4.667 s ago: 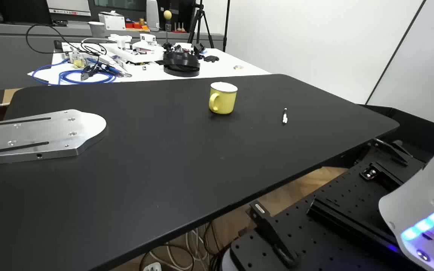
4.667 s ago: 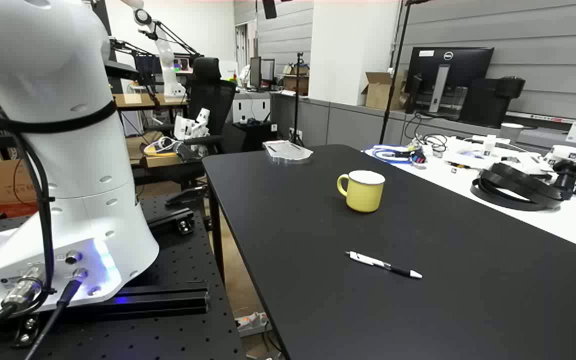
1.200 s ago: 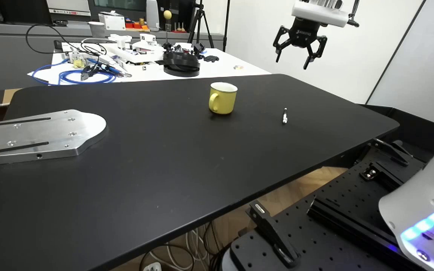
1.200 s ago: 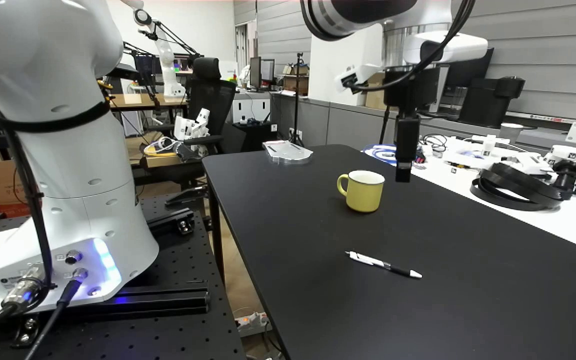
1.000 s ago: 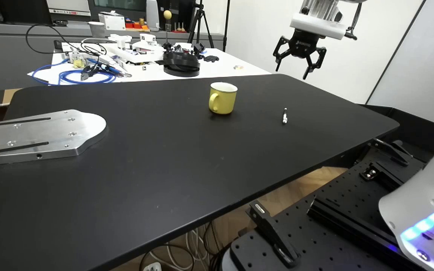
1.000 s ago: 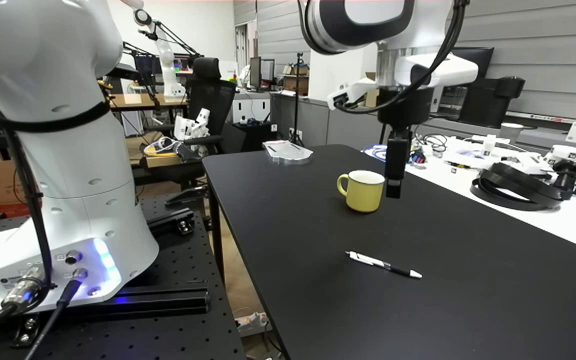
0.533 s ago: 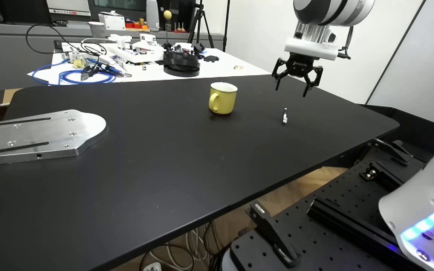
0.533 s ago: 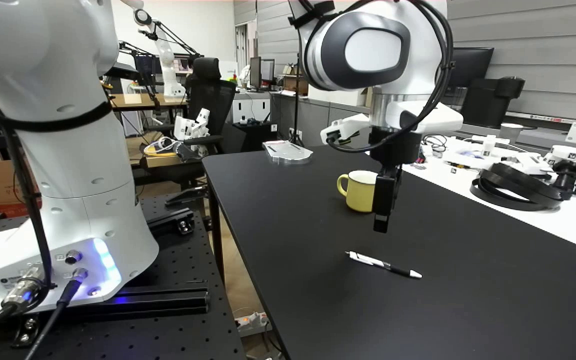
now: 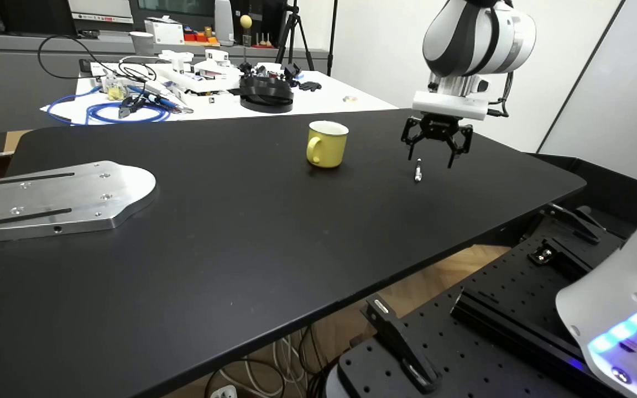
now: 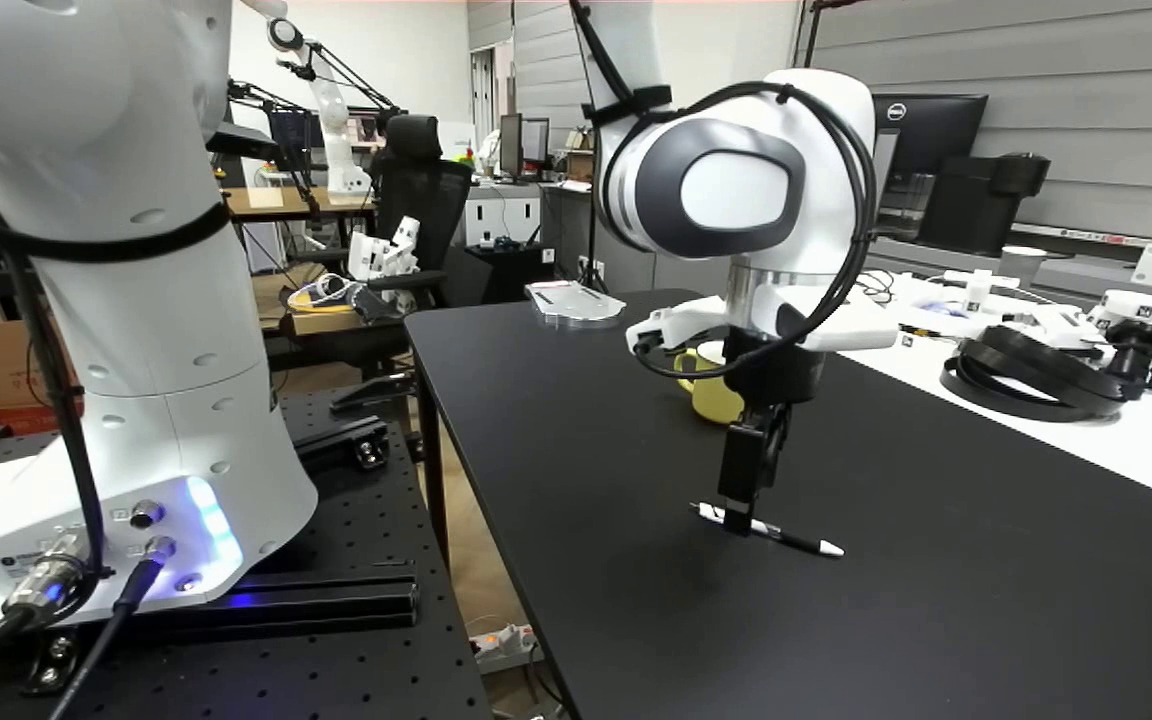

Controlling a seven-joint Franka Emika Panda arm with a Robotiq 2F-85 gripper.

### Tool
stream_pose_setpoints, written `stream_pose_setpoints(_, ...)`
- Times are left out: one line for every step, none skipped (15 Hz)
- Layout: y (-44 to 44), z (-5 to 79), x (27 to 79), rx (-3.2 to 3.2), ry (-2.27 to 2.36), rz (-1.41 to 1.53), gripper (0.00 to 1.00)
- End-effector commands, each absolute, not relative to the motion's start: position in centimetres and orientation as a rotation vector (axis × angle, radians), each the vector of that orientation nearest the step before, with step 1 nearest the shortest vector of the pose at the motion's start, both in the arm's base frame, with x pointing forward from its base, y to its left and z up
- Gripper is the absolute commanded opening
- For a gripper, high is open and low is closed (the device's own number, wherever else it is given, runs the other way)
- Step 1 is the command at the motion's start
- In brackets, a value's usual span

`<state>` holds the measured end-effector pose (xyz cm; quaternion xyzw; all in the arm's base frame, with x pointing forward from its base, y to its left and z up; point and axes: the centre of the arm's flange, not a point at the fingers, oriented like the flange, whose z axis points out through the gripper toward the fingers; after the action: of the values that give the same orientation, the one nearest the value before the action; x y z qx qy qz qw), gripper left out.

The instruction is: Put the pen inside the yellow mug

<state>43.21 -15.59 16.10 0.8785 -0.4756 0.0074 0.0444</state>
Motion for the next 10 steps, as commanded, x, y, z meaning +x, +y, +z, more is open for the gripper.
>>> stream_pose_setpoints(-14.88,14.42,42.80,2.647,-1.486,0.035,1.00)
stream_pose_setpoints(-14.79,14.16,42.75,2.641,-1.493,0.040,0.75)
stream_pose_setpoints(-14.65,13.99,42.67,2.637,-1.501,0.045,0.75)
stream_pose_setpoints(-14.57,13.97,42.65,2.635,-1.504,0.056,0.68)
stream_pose_setpoints(-14.49,13.93,42.67,2.635,-1.509,0.061,0.60)
stream_pose_setpoints(-14.42,14.00,42.62,2.632,-1.520,0.066,0.53)
stream_pose_setpoints(-14.38,14.08,42.60,2.632,-1.527,0.074,0.45)
stream_pose_setpoints(-14.34,14.20,42.57,2.628,-1.539,0.079,0.39)
stream_pose_setpoints(-14.27,14.23,42.57,2.628,-1.542,0.083,0.33)
stream_pose_setpoints(-14.27,14.33,42.56,2.622,-1.553,0.089,0.25)
